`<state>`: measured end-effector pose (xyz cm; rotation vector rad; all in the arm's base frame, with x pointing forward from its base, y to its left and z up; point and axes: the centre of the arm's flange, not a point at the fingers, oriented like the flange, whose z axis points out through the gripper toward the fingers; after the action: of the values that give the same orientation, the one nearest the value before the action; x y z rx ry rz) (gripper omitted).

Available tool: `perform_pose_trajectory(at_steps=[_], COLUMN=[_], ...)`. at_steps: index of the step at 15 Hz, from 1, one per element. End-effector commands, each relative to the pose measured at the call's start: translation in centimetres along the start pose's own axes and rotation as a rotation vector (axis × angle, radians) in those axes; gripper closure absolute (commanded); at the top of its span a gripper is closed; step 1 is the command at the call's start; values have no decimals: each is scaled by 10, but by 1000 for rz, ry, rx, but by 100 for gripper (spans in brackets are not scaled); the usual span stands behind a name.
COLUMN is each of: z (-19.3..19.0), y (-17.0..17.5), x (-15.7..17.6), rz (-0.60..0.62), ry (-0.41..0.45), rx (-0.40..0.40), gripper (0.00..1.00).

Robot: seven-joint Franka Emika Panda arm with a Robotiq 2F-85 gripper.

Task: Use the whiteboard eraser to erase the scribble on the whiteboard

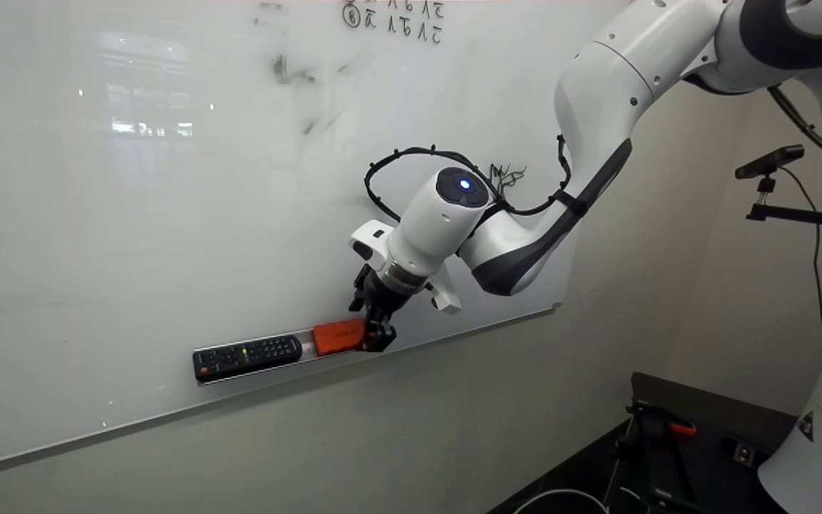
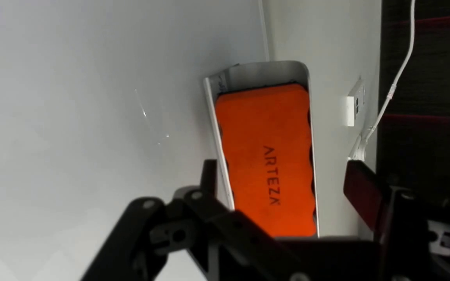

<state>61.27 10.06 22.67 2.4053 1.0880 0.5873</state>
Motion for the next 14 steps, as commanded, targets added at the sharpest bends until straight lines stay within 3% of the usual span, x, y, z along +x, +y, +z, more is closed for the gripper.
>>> perform_pose_trajectory(at_steps=[1,14], z=[7,19], y=[6,14], x=[9,19], rz=[-11,-73], ry=[-1,-8], rx=[-11,5], gripper=[17,18])
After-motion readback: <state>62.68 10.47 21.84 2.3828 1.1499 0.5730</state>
